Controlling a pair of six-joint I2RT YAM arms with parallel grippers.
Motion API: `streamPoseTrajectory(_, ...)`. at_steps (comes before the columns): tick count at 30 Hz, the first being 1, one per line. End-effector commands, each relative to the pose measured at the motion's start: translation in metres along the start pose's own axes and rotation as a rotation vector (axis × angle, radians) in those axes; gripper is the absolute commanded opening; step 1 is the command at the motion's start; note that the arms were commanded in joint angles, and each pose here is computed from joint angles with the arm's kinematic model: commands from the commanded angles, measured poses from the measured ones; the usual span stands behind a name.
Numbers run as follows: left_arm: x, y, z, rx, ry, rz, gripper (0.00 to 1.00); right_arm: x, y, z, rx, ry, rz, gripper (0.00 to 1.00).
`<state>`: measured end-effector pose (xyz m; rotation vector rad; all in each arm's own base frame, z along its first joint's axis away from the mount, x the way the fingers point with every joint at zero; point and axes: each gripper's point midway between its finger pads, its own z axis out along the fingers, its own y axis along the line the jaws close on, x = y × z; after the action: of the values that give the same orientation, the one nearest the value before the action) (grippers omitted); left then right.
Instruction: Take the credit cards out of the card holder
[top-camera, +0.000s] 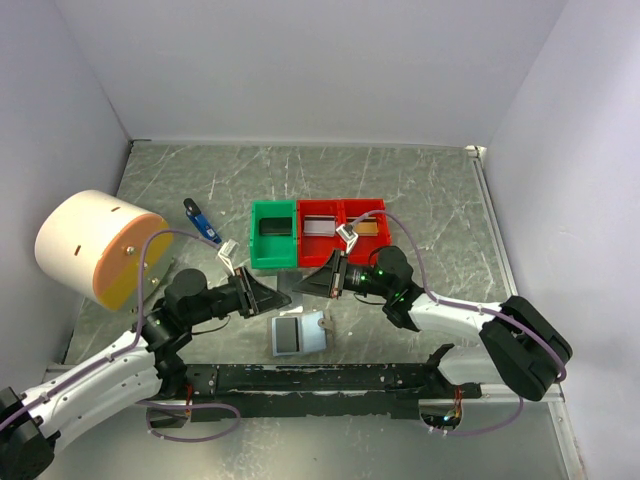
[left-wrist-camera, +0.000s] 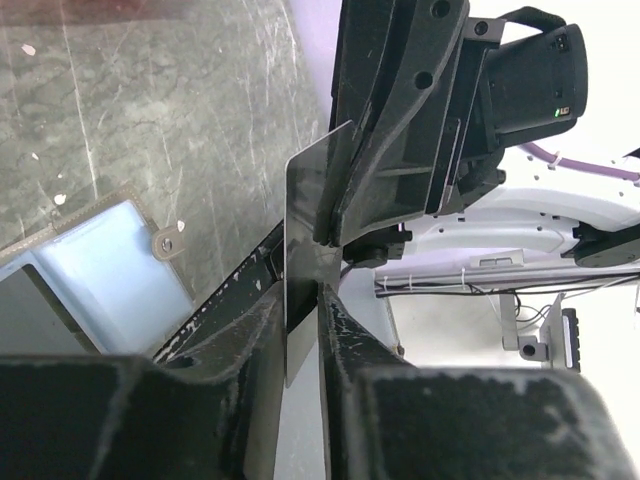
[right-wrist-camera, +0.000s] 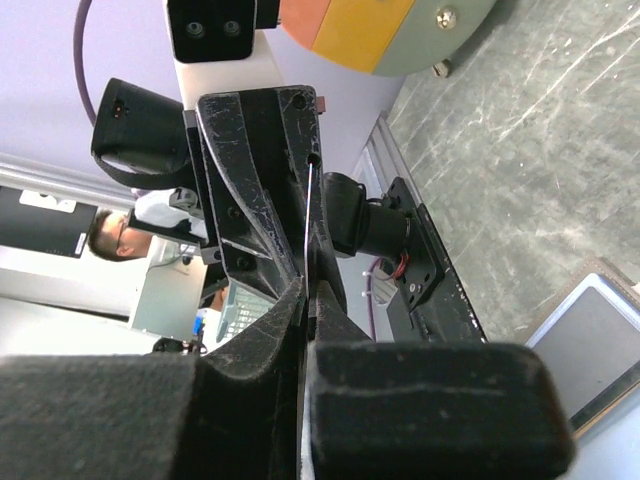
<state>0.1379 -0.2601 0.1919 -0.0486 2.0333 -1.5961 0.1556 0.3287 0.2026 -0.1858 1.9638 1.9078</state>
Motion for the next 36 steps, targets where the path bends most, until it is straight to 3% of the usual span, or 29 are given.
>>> streamPoseTrajectory(1,0.001,-0.016,-0.002,0.049,0.038,0.046,0.25,-0.006,0.008,0.001,-0.022,-0.014,-0.031,0.00)
streamPoseTrajectory(6,0.002,-0.014,-0.001,0.043,0.037,0.049,0.07,-0.005,0.010,0.001,-0.032,-0.004,-0.036,0.08)
streamPoseTrajectory(13,0.001,-0.019,-0.002,0.082,0.025,0.045,0.07,-0.002,0.014,-0.001,-0.055,0.009,-0.044,0.23)
streamPoseTrajectory(22,0.000,-0.038,-0.006,0.183,0.018,0.058,0.07,0.002,0.017,0.001,-0.088,0.032,-0.030,0.28)
streamPoseTrajectory(29,0.000,-0.038,-0.007,0.201,0.007,0.039,0.07,-0.001,0.024,0.001,-0.096,0.040,-0.069,0.22)
streamPoseTrajectory(36,-0.002,-0.037,-0.009,0.186,-0.011,0.042,0.07,0.002,0.040,-0.002,-0.165,0.061,-0.072,0.01)
